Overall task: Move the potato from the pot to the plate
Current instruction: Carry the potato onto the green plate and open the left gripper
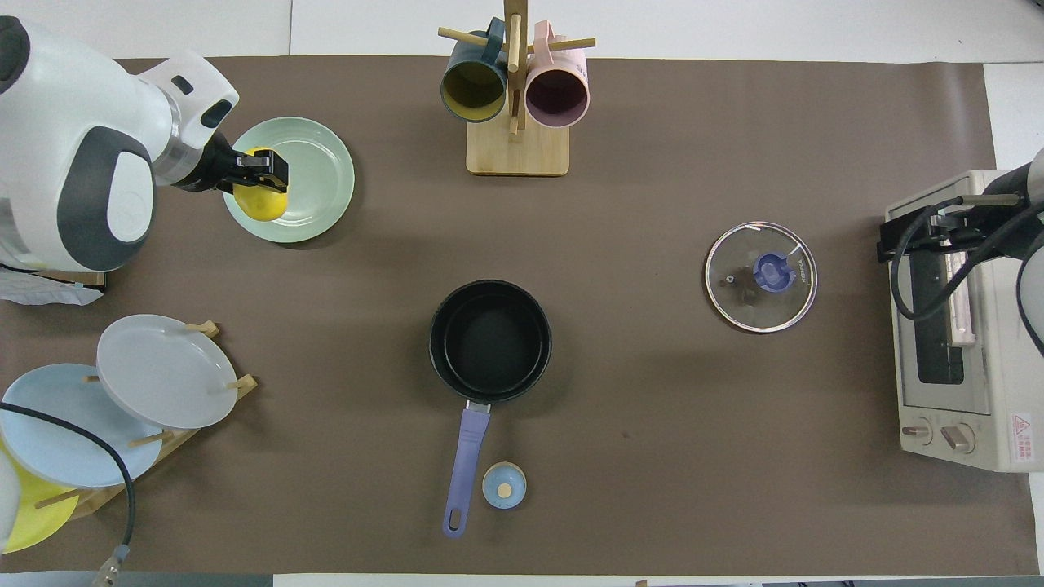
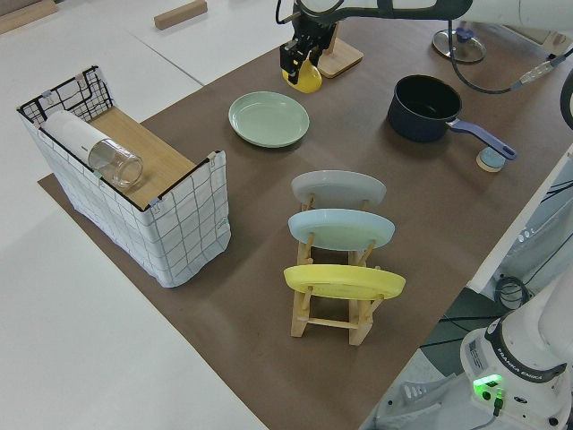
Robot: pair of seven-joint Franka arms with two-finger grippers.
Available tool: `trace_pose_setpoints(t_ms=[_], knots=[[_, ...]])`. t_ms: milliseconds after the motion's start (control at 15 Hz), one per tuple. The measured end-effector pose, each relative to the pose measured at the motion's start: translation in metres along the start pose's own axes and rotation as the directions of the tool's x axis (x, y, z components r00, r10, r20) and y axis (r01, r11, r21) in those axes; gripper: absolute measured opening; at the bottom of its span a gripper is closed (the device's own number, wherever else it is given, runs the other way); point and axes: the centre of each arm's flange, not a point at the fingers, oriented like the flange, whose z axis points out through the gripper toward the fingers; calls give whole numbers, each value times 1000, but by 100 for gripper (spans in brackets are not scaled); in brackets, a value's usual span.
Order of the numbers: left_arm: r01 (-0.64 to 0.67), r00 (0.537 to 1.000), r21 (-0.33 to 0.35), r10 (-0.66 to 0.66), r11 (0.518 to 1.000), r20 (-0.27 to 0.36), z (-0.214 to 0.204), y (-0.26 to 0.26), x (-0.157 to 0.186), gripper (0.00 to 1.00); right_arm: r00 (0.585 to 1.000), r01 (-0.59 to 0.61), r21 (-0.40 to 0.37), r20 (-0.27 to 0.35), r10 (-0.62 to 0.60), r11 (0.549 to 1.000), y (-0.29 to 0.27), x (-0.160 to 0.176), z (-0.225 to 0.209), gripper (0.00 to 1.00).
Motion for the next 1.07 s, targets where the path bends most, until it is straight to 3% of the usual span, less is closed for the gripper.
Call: trace_pose_setpoints(t_ms=[267, 867, 1000, 1067], knots=[[-4, 1000, 38, 3, 999, 6, 78, -15, 15, 64, 1000, 11, 0, -4, -11, 1000, -6, -1, -2, 100], [-34, 999, 42, 34, 999, -7, 97, -16, 15, 64, 1000, 12, 0, -4, -12, 1000, -7, -1, -2, 100], [-38, 999, 45, 39, 998, -9, 96, -17, 15, 79, 1000, 12, 0, -4, -12, 1000, -7, -1, -2, 100], [-37, 999, 47, 38, 998, -15, 93, -18, 17, 92, 1000, 12, 0, -4, -12, 1000, -7, -1, -2, 100]])
